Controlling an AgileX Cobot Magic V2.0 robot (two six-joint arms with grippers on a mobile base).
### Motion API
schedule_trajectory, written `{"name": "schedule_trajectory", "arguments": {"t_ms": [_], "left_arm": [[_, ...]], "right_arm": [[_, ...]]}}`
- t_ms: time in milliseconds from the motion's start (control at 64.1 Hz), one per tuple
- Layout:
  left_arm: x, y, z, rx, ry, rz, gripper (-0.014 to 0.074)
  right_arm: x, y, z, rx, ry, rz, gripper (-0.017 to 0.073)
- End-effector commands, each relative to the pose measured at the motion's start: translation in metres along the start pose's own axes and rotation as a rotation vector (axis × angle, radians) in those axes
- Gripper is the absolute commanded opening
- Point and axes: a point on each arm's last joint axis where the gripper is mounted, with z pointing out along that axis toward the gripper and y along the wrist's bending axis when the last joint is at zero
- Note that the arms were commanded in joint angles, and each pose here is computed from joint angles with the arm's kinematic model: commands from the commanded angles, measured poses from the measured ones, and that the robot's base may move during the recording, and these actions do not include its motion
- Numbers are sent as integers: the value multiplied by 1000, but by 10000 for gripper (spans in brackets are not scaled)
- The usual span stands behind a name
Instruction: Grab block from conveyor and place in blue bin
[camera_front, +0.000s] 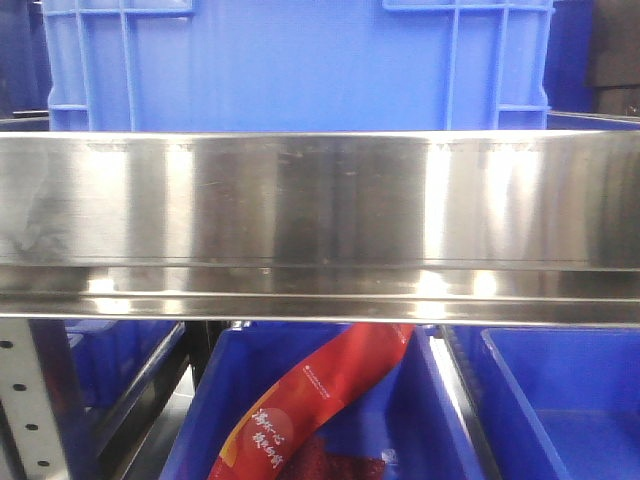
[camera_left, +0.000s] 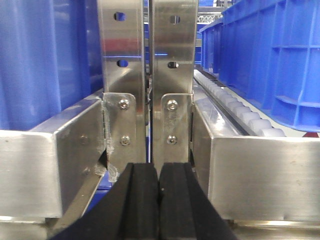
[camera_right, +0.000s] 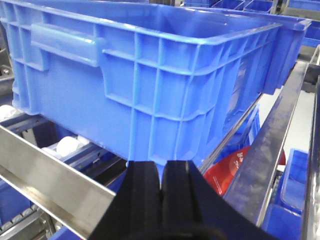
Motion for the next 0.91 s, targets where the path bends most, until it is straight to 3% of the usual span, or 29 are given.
{"name": "schedule_trajectory", "arguments": {"t_ms": [0,890], "left_arm": [[-3,0,-1,-4,-30,-7,-111],[-4,0,-1,-5,-45,-7,-111]], "right_arm": [[-2,0,-1,1,-33,-7,-162],[-4,0,-1,1,-48,10,-162]]}}
